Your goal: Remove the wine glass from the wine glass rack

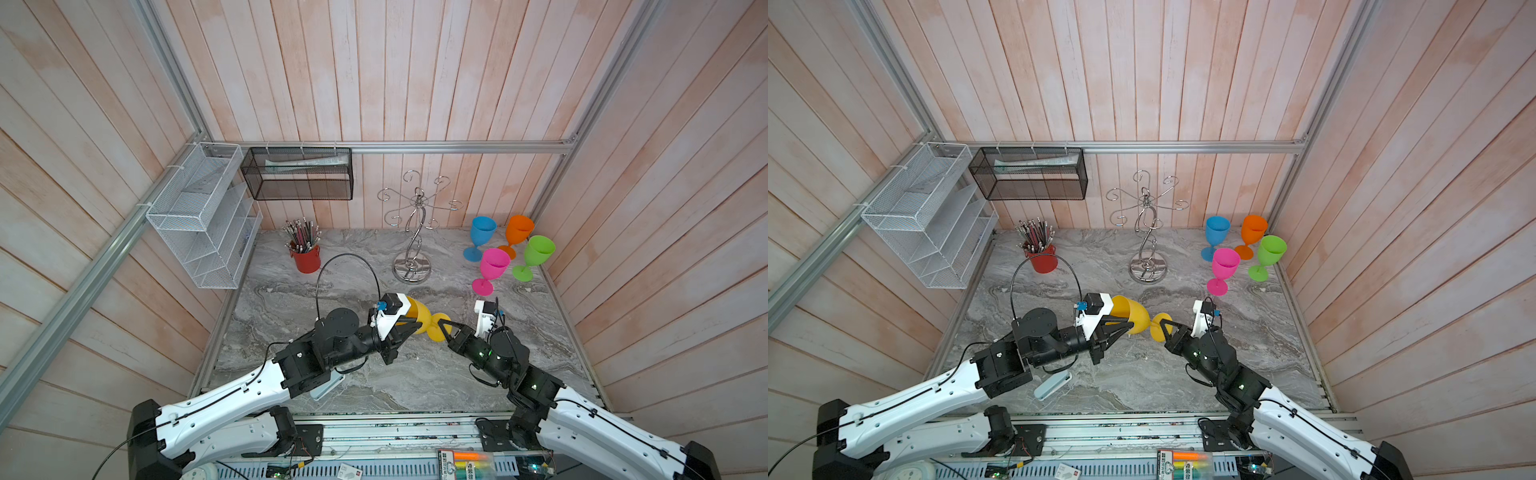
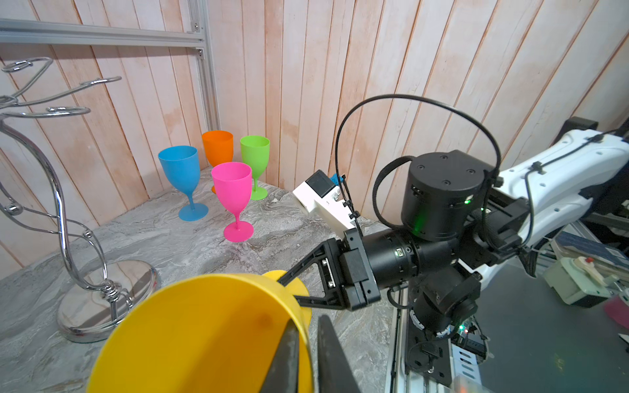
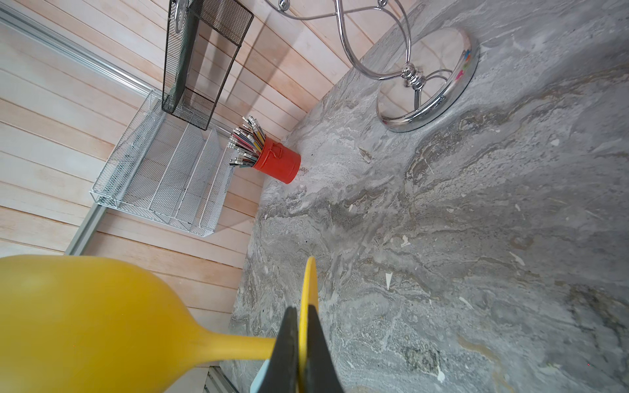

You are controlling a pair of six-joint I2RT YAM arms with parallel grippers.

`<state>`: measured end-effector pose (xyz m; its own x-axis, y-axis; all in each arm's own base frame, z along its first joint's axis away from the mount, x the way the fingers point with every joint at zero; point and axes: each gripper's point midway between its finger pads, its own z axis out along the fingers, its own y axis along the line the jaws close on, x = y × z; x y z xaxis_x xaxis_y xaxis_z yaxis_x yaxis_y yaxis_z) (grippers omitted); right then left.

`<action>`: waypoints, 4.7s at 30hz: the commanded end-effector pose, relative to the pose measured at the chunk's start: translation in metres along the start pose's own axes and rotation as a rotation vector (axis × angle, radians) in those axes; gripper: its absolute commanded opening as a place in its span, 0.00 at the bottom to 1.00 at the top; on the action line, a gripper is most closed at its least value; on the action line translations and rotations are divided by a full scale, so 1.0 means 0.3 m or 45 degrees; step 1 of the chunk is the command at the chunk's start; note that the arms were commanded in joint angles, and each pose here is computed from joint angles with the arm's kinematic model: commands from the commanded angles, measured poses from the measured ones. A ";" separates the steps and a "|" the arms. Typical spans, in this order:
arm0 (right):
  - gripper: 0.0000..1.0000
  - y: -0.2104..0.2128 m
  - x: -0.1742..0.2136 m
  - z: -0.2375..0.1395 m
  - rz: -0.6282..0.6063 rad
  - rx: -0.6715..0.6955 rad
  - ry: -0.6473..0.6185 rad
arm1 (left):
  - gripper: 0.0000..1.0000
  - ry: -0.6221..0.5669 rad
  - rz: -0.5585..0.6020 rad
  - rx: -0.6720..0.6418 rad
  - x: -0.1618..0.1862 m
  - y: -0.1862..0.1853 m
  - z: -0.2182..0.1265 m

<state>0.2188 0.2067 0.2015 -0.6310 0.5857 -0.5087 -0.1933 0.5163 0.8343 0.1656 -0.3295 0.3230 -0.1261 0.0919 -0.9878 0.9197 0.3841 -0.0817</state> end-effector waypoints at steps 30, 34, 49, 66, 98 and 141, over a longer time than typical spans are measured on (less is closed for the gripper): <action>0.53 0.031 -0.157 -0.065 -0.285 0.224 -0.151 | 0.00 0.553 -0.086 -0.162 0.178 0.108 0.109; 0.54 0.041 -0.204 -0.090 -0.358 0.300 -0.189 | 0.00 0.674 -0.096 -0.183 0.234 0.128 0.155; 0.61 0.047 -0.324 -0.199 -0.417 0.378 -0.350 | 0.00 0.877 -0.108 -0.257 0.369 0.165 0.306; 0.84 0.054 -0.350 -0.214 -0.530 0.377 -0.401 | 0.89 0.563 -0.049 -0.357 0.182 0.138 0.193; 0.89 -0.531 -0.661 -0.319 -0.791 0.904 -0.983 | 1.00 -0.241 -0.265 -1.742 0.394 0.772 -0.723; 0.89 -0.736 -0.714 -0.215 -0.798 1.072 -0.867 | 1.00 -0.114 -0.266 -1.697 0.599 1.097 -0.695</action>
<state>0.3431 -0.0810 0.1336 -0.0484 0.1970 -0.9792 0.4227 0.8923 0.1586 0.3674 0.0097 0.1366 -0.1834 -0.0983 -0.9781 -0.2378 0.9699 -0.0529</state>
